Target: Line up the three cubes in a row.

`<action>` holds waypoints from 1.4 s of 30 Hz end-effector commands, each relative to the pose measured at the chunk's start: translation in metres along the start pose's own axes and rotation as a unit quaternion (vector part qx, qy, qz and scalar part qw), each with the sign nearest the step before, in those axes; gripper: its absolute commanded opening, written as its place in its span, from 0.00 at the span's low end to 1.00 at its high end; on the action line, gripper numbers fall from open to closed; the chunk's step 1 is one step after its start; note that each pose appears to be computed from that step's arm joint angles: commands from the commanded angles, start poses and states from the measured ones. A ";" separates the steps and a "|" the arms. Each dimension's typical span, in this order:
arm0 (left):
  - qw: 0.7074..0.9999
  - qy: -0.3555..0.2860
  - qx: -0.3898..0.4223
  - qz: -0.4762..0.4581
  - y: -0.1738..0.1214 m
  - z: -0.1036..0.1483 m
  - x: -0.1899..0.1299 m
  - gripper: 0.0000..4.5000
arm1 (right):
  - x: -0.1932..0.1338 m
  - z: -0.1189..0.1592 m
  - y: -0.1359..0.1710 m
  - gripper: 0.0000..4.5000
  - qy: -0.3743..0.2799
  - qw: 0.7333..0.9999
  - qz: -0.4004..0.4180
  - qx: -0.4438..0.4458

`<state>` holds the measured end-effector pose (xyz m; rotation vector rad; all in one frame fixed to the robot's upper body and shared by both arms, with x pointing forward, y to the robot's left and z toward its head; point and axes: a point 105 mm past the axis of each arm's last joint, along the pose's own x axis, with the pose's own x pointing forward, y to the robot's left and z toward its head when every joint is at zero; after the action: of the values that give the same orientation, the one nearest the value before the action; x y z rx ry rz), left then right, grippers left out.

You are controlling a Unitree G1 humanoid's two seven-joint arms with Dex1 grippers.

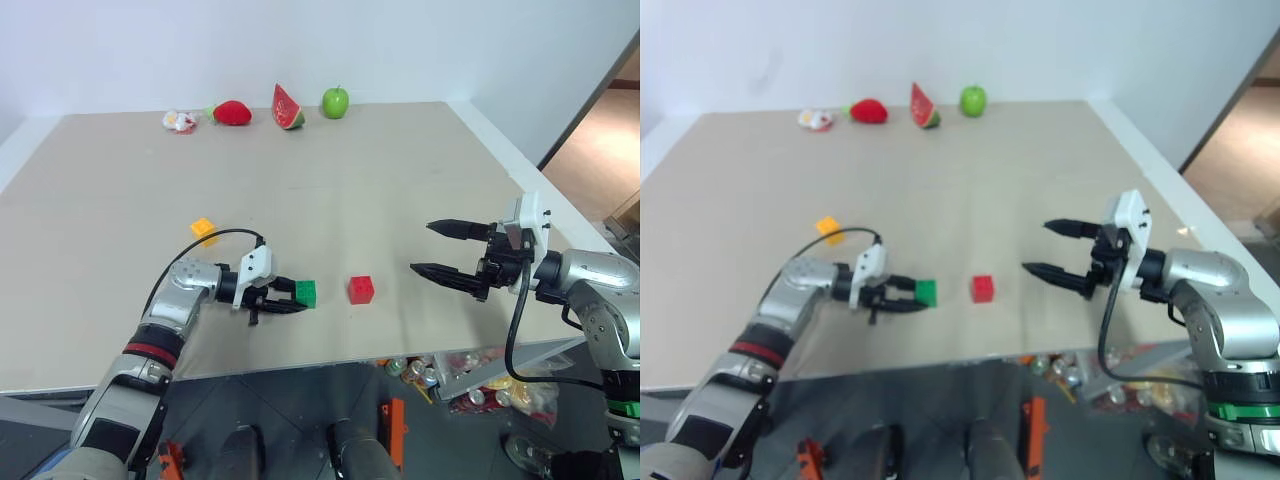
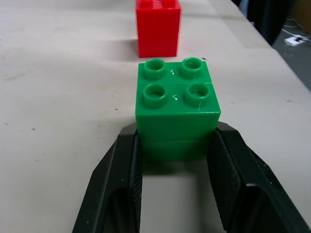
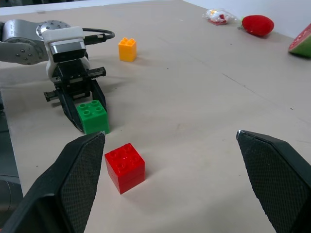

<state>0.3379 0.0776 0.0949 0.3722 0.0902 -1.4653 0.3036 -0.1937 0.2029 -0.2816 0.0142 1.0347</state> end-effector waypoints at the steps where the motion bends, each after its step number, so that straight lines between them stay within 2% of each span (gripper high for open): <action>1: 0.999 0.006 0.018 0.038 0.014 0.002 -0.005 0.57 | -0.003 0.010 -0.002 1.00 -0.010 1.000 -0.006 -0.017; 6: 1.000 0.006 0.017 0.017 0.005 0.000 -0.011 0.94 | -0.004 0.010 -0.003 1.00 -0.009 1.000 -0.008 -0.017; 10: 1.000 0.002 0.003 0.013 0.000 0.002 -0.027 0.94 | -0.005 0.011 -0.004 1.00 -0.007 1.000 -0.009 -0.018; 16: 0.999 0.036 -0.026 0.021 -0.023 -0.002 -0.082 0.94 | -0.007 0.012 -0.006 1.00 0.000 1.000 -0.005 -0.024; 19: 0.990 0.035 -0.057 0.121 -0.013 -0.004 -0.120 0.94 | 0.007 0.020 -0.012 1.00 -0.019 0.999 -0.019 -0.042; 22: 0.965 0.013 -0.089 0.248 0.005 -0.008 -0.152 0.94 | 0.037 0.034 -0.012 1.00 -0.067 0.996 -0.039 -0.040; 24: 0.949 -0.003 -0.099 0.298 0.010 -0.011 -0.167 0.94 | 0.054 0.037 -0.003 1.00 -0.081 0.996 -0.019 -0.033; 28: 0.926 0.018 -0.114 0.360 0.010 -0.032 -0.192 0.94 | 0.083 0.037 0.018 1.00 -0.091 0.995 0.030 -0.020; 33: 0.909 0.029 -0.116 0.399 0.015 -0.042 -0.206 0.94 | 0.096 0.034 0.020 1.00 -0.092 0.995 0.044 -0.022; 42: 0.885 0.000 -0.099 0.454 0.060 -0.037 -0.199 0.94 | 0.096 0.030 0.017 1.00 -0.089 0.995 0.034 -0.031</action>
<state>0.3746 0.2807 0.1214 0.1845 0.0768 -0.5291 0.3373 -0.0966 0.2041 -0.2221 -0.1223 1.1263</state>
